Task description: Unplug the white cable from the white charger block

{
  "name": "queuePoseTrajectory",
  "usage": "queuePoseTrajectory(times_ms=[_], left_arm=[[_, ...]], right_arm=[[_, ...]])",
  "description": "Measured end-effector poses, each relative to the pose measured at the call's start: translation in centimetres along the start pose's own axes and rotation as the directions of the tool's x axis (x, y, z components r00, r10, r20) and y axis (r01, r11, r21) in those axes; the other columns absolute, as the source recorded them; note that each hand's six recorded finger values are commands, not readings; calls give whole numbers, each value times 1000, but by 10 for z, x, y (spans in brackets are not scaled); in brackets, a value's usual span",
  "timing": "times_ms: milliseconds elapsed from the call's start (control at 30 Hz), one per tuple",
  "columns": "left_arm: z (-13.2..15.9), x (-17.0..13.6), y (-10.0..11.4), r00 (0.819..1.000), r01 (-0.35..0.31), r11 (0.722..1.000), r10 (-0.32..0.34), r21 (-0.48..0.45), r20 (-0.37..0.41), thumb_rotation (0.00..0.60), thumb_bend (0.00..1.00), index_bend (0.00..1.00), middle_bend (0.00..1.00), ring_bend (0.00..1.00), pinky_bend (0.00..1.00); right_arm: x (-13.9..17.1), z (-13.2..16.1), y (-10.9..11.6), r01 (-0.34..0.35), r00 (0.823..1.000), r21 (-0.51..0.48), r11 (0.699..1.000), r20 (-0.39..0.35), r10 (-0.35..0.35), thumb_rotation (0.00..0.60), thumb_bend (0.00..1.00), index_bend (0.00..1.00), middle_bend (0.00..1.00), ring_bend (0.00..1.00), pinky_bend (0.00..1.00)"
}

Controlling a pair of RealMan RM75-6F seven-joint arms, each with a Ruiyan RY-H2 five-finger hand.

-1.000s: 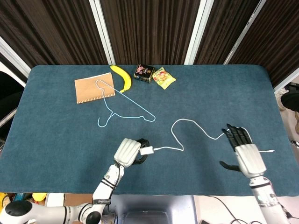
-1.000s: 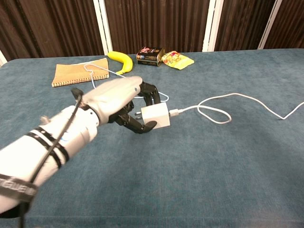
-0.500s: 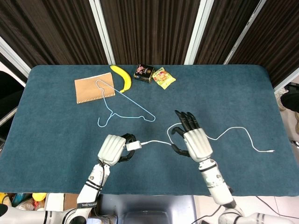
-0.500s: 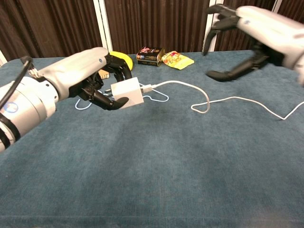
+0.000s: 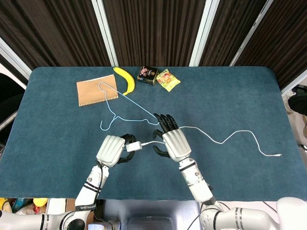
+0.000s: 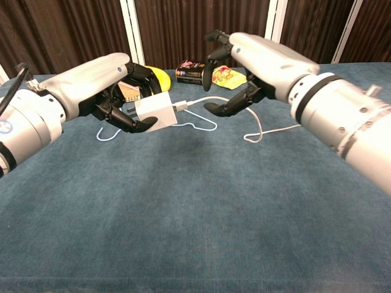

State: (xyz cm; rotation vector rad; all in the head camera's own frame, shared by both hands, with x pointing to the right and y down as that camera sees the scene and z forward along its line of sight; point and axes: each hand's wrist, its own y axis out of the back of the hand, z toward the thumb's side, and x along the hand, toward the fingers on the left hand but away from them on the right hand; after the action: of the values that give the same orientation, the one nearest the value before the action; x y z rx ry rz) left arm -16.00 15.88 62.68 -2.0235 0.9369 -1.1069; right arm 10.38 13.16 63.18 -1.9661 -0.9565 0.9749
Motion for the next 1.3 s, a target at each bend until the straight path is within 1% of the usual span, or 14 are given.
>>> queuePoseTrajectory(times_ms=[367,433,567,833,1033,1200,1267,1300], left_arm=[[0,1,-1,1000,-8,1000,8,8,7,600,562,718,774,1000,1000],[0,1,0,1000,-9,1000,9,9,6,600,562,718,774,1000,1000],[-2,1,1,1000,-11,1000,11,11,5,600,563,718,775,1000,1000],[-5,1,2,1000,-14,1000,14,11,5,600,561,718,778,1000,1000],[-5,0,3,1000,-16,1000,15,13,12,600,561,718,779,1000,1000],[-3,-1,4,1000,-18,1000,17,13,19,600,560,718,780,1000,1000],[-2,-1,4,1000,-19,1000,19,13,22,600,560,718,780,1000,1000],[-2,-1,5,1000,-20,1000,20,13,23,600,560,718,780,1000,1000]], right_arm=[[-15,21,-14,-33,999,-42,999,-13,32,600,417,632,135,0,0],[-16,24,-16,-40,999,-40,998,-20,39,600,426,637,135,0,0],[-18,29,-18,-41,999,-38,998,-26,40,600,473,653,136,0,0],[-21,35,-25,-49,998,-30,998,-29,49,600,482,659,137,0,0],[-24,38,-25,-45,999,-30,999,-29,44,600,491,665,140,0,0],[-26,39,-25,-43,999,-35,998,-23,42,600,546,711,164,0,0],[-26,41,-25,-44,999,-38,998,-24,43,600,591,756,184,0,0],[-27,41,-24,-43,999,-38,998,-24,42,600,598,774,192,0,0]])
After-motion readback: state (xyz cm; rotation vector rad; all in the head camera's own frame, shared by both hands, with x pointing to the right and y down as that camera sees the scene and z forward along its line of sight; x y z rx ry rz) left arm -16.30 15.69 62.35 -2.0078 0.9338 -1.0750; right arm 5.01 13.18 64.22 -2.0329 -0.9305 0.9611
